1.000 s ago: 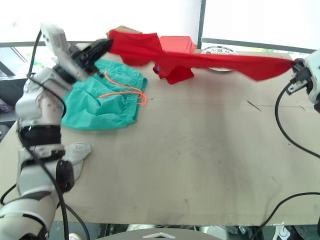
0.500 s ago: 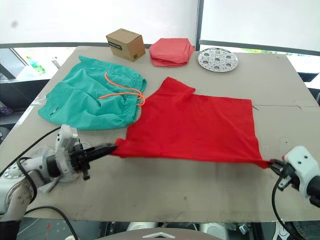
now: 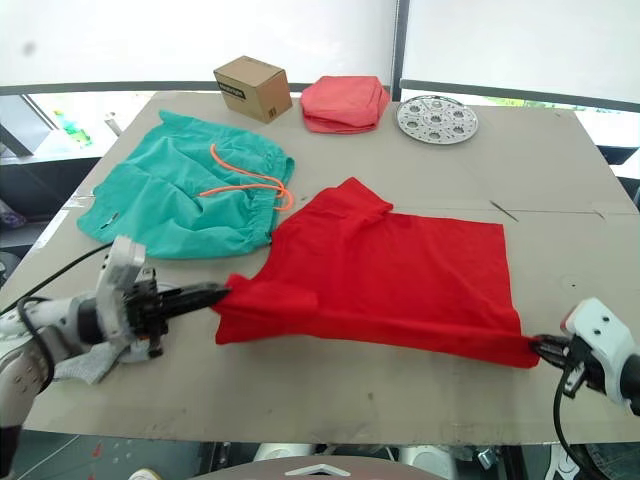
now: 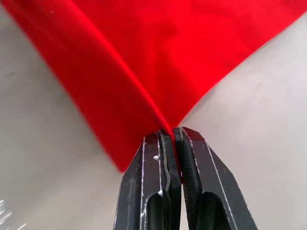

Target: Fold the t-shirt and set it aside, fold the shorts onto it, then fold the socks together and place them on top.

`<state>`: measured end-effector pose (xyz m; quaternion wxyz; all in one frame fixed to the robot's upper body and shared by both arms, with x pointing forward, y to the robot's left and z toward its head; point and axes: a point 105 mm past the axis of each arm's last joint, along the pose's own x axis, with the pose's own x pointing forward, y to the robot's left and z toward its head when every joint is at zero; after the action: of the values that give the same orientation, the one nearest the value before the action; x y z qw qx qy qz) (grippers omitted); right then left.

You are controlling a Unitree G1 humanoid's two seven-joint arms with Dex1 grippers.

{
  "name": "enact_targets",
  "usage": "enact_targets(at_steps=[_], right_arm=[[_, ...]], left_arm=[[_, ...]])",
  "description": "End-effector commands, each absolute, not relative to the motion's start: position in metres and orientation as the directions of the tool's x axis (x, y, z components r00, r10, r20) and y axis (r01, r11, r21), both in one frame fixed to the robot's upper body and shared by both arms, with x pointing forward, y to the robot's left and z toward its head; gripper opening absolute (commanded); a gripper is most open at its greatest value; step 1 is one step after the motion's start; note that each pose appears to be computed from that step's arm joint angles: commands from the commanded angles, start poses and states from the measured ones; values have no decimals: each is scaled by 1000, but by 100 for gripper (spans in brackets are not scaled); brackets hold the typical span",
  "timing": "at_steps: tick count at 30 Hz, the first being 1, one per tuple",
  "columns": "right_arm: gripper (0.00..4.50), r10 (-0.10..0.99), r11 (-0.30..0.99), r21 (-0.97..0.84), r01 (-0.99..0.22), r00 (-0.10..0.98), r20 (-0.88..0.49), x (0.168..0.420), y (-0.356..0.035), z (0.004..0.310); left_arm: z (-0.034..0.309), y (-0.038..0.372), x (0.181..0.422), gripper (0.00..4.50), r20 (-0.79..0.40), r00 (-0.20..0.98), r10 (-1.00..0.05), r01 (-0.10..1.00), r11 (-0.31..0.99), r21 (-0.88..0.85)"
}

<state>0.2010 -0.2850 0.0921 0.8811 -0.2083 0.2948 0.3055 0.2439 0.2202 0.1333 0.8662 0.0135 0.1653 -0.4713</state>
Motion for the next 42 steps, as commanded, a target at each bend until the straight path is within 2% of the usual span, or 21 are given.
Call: enact_targets(at_steps=[1, 8, 13, 14, 16, 17, 18, 20, 24, 28, 30, 32, 33, 38, 42], right_arm=[[0, 383, 715, -205, -668, 620, -685, 207, -290, 85], [0, 376, 711, -231, -664, 636, -673, 226, -280, 79], [0, 354, 720, -268, -641, 670, -652, 235, -281, 81], [68, 341, 726, -283, -627, 685, -643, 237, -283, 82], [141, 313, 735, -308, -604, 705, -637, 231, -290, 87], [196, 335, 762, -264, -591, 709, -620, 223, -290, 94], [197, 365, 784, -215, -582, 712, -600, 215, -289, 101], [197, 445, 789, -131, -600, 706, -551, 198, -279, 114], [197, 558, 770, -16, -638, 685, -468, 182, -246, 123], [197, 497, 809, -59, -585, 734, -463, 194, -246, 112], [259, 519, 767, -87, -635, 696, -496, 189, -238, 104], [313, 522, 706, -146, -693, 649, -553, 182, -237, 99], [366, 516, 679, -175, -713, 633, -577, 180, -240, 98], [366, 490, 607, -234, -760, 590, -642, 183, -257, 87], [366, 476, 574, -249, -780, 565, -674, 187, -267, 77]], left_arm=[[116, 226, 247, 1, -383, 500, -777, 826, 560, -58], [95, 232, 259, 1, -416, 562, -715, 800, 598, 54], [99, 232, 275, 1, -336, 635, -696, 759, 642, 107], [100, 231, 276, 0, -327, 634, -701, 760, 643, 96], [103, 235, 268, 70, -310, 619, -721, 767, 640, 44], [112, 240, 265, 104, -270, 629, -729, 752, 659, -26], [121, 243, 262, 134, -240, 635, -734, 741, 667, -78], [138, 244, 256, 134, -188, 627, -756, 735, 654, -179], [141, 228, 233, 134, -224, 517, -826, 789, 562, -250], [125, 213, 218, 134, -308, 450, -838, 839, 515, -177], [122, 203, 210, 193, -314, 399, -862, 869, 464, -170], [118, 198, 207, 247, -344, 370, -863, 910, 412, -55], [116, 196, 209, 300, -360, 366, -858, 921, 390, 7], [101, 197, 212, 300, -425, 317, -848, 947, 308, 92], [92, 202, 216, 300, -451, 306, -839, 951, 291, 103]])
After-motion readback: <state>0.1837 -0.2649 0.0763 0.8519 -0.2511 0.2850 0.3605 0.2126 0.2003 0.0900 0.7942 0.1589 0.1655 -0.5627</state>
